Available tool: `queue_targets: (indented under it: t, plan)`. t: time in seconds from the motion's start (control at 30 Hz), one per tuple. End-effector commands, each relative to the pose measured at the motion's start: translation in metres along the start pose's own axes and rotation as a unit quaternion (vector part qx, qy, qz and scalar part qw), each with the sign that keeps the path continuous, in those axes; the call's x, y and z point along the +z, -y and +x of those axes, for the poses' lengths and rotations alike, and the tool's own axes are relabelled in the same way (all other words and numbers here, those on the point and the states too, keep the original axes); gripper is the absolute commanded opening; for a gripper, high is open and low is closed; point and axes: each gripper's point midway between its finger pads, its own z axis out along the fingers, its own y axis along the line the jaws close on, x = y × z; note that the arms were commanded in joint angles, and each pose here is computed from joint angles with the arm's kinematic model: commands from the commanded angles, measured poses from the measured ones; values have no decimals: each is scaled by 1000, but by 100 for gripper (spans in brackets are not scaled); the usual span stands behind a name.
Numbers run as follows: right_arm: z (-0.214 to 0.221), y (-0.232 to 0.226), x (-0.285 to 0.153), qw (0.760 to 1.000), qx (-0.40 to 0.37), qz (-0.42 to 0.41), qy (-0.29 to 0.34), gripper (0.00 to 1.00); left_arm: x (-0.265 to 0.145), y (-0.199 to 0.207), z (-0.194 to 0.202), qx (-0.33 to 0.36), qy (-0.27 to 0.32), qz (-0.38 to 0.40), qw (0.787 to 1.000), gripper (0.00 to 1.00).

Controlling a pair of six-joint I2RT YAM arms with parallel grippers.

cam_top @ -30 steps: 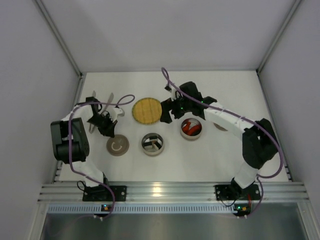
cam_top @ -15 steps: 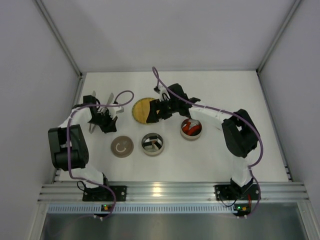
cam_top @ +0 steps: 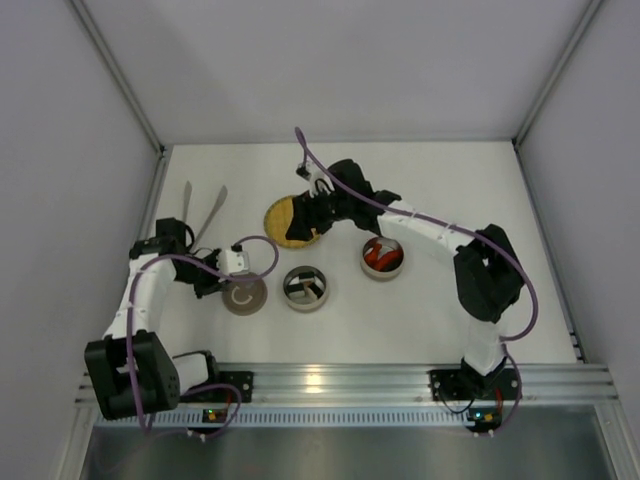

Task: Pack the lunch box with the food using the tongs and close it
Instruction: Adjust the box lid at the center of the board.

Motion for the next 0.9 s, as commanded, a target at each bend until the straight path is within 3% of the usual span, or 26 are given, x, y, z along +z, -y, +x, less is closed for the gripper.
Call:
queue_targets:
  t: [0.0, 0.03, 0.17, 0.23, 0.37, 0.4, 0.6, 0.87]
  plan:
    - [1, -39, 23, 998, -41, -41, -15, 61, -3, 34, -13, 33, 50, 65, 996, 22]
    - [-3, -52, 28, 997, -50, -55, -13, 59, -7, 33, -16, 58, 63, 65, 994, 20]
    - [7, -75, 56, 992, -34, -119, -40, 50, -27, 32, -36, 40, 142, 52, 988, 15]
    - [2, -88, 65, 988, -31, -145, -46, 47, -36, 36, -35, 41, 154, 53, 986, 13]
    - [27, -99, 93, 978, -10, -187, -89, 42, -27, 58, -14, 84, 114, 78, 987, 13]
    - [31, -99, 97, 977, -6, -190, -95, 41, -27, 63, -7, 131, 95, 83, 983, 13]
    - [70, -111, 121, 968, 5, -207, -144, 38, -13, 69, 6, 214, 84, 77, 970, 14]
    - [102, -111, 138, 964, -1, -190, -184, 36, -1, 58, 13, 215, 78, 90, 969, 19]
